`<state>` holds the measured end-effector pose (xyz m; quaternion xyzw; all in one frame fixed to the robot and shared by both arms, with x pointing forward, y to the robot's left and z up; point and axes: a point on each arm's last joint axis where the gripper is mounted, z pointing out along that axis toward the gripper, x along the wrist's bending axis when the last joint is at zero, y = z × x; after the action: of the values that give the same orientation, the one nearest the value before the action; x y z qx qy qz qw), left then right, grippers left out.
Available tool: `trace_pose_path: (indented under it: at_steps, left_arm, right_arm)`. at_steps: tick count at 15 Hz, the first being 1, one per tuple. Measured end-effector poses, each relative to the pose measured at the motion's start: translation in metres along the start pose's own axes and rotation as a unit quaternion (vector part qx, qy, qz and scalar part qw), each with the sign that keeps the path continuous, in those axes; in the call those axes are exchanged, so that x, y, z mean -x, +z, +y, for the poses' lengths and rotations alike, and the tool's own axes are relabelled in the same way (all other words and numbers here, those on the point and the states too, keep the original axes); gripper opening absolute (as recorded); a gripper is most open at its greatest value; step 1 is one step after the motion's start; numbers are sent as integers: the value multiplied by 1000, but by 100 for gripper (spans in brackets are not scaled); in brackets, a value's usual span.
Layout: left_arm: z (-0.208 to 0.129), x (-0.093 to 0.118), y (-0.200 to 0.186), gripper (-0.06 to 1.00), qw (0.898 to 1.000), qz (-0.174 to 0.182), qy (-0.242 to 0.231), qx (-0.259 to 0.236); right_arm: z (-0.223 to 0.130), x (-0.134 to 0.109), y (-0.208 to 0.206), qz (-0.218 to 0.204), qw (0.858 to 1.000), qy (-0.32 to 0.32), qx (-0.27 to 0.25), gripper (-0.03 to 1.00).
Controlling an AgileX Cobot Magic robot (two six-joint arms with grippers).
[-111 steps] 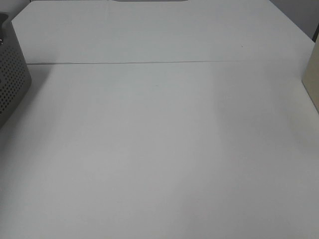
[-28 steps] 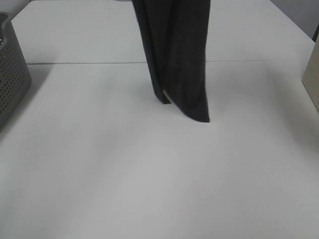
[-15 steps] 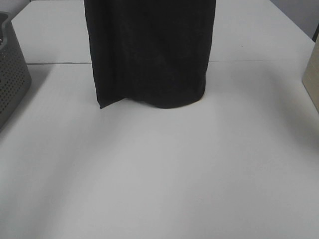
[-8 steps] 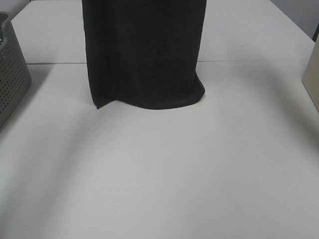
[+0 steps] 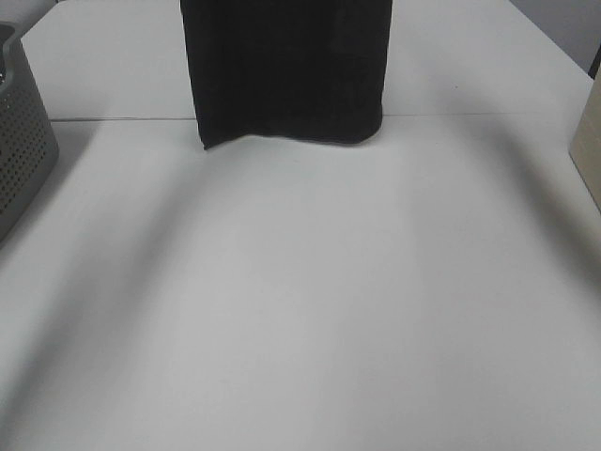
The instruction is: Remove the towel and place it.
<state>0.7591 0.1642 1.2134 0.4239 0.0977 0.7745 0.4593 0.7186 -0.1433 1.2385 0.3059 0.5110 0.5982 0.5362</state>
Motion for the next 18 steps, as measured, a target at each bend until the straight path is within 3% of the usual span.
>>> trace_pose_path:
  at_steps: [3,8,11,14,16,18]
  left_arm:
    - [-5,4,2,0,1000,-7,4,-8]
    - [-18,15,0,0,996,-53,11,-68]
    - [-25,28,-4,0,986,-106,12,-130]
    - [-26,44,-12,0,958,-183,7,-220]
    - [-20,39,-20,0,927,-236,5,-292]
    - [-7,26,-28,0,894,-279,-14,-350]
  right_arm:
    - [-6,1,3,-1,1000,3,-4,1]
    - [-12,2,3,-10,999,12,-28,1]
    - [-26,6,1,-37,993,53,-104,1]
    - [-44,4,-5,-48,970,113,-208,1]
    - [-51,-2,-12,-16,952,132,-274,1]
    - [-44,-12,-23,45,933,142,-327,1]
